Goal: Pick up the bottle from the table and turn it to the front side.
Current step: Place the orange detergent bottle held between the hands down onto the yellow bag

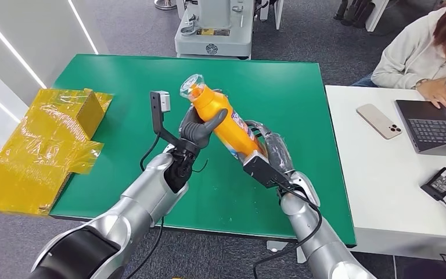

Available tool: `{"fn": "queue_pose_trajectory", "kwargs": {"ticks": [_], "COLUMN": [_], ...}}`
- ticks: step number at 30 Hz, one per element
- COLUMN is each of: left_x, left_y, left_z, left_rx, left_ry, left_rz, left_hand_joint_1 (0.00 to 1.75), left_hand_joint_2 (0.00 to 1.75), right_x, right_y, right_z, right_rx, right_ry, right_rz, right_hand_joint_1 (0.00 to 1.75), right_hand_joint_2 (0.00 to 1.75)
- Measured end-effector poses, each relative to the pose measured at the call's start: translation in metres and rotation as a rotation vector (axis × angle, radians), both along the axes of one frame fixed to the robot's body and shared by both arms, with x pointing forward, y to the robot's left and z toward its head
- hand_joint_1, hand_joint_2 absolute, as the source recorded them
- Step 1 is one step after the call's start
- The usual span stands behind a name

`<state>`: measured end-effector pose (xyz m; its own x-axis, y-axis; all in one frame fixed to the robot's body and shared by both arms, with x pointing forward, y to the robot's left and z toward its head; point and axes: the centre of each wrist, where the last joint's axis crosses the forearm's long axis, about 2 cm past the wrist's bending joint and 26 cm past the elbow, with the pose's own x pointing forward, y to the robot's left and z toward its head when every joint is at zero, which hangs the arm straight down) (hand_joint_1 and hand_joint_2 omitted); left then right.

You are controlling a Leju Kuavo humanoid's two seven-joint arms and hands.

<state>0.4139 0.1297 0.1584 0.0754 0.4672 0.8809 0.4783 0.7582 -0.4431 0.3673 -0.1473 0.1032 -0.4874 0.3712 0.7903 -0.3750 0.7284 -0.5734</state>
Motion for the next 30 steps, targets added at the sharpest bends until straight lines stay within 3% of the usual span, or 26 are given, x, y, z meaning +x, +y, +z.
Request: {"fn": "queue_pose_trajectory", "kwargs": {"ticks": [1,3,5,20,26,30], "left_x": [0.0,0.0,0.0,0.003,0.007,0.009], "left_y": [0.0,0.001,0.001,0.015,0.031,0.036], "left_z": [0.0,-0.001,-0.001,-0.005,-0.005,-0.001], "left_rx": [-0.002,-0.006,-0.009,0.113,0.347,0.437], "left_ry": [0.001,0.002,0.002,-0.084,-0.244,-0.329], "left_rz": [-0.003,-0.005,-0.007,0.12,0.262,0.295], "left_hand_joint_1": [1.75,1.75,1.75,1.75,1.75,1.75], "left_hand_joint_2": [1.75,1.75,1.75,1.75,1.75,1.75], "right_x": [0.0,0.0,-0.001,-0.021,-0.039,-0.047], "right_y": [0.0,0.0,0.0,-0.019,-0.027,-0.029], "right_z": [0.0,0.0,0.0,0.001,0.006,0.012], "right_rx": [0.0,0.001,0.004,0.154,0.208,0.23], "right_ry": [0.0,-0.001,-0.003,-0.045,-0.095,-0.131], "right_rz": [0.0,-0.001,-0.002,-0.033,-0.024,-0.018], "right_hand_joint_1": [1.48,0.65,0.0,0.0,0.0,0.0], "right_hand_joint_2": [1.75,1.75,1.75,1.75,1.75,1.75]}}
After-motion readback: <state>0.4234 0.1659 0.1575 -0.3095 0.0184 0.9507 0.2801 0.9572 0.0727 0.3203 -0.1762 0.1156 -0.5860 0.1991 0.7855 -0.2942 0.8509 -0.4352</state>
